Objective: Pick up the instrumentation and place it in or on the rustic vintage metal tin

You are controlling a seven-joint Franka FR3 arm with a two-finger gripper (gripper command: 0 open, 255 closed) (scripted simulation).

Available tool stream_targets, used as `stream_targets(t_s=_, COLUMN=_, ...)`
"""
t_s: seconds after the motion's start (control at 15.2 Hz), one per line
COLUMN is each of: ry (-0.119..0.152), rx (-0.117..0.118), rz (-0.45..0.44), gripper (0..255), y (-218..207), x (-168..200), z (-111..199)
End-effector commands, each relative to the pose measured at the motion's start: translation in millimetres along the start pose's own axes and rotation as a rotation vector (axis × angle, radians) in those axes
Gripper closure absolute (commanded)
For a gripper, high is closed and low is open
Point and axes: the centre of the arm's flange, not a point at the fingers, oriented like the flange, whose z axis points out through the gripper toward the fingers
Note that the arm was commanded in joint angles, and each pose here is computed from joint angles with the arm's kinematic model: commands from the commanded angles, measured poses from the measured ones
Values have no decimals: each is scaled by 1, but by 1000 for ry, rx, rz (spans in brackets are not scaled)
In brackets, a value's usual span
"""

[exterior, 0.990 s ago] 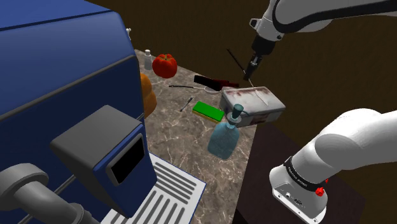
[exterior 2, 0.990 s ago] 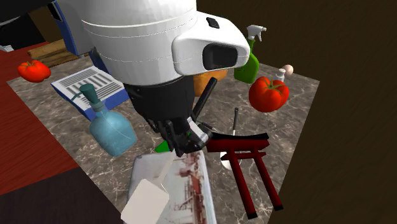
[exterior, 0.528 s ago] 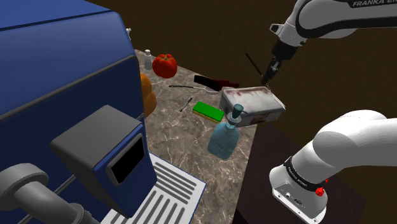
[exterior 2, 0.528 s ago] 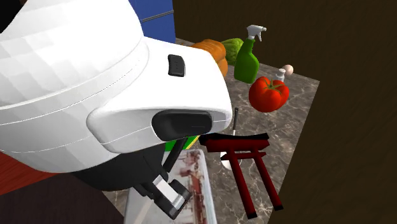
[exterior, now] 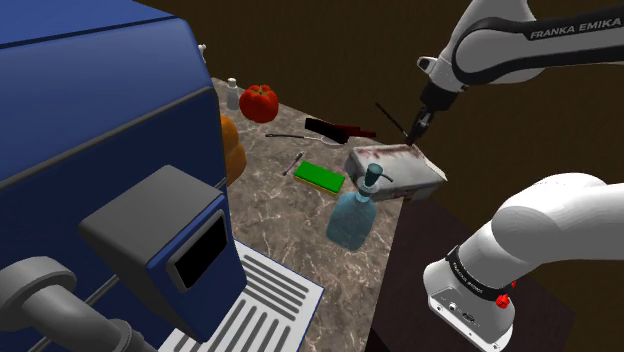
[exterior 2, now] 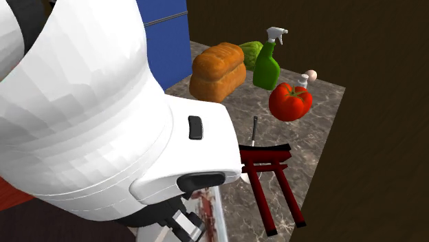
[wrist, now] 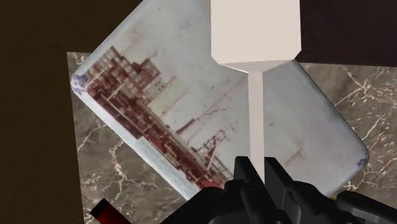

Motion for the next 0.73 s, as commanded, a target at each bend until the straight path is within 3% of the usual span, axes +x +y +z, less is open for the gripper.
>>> stream_targets(t_s=0.0, ry=1, rx=0, rz=0, gripper=255, y=0, x=-1, z=10)
stream_targets(t_s=0.33, ry=1, rx=0, rz=0, gripper=255, y=0, x=-2, z=36)
stream_targets(t_s=0.66, ry=1, rx=0, rz=0, gripper=255, y=0, x=-2, z=36)
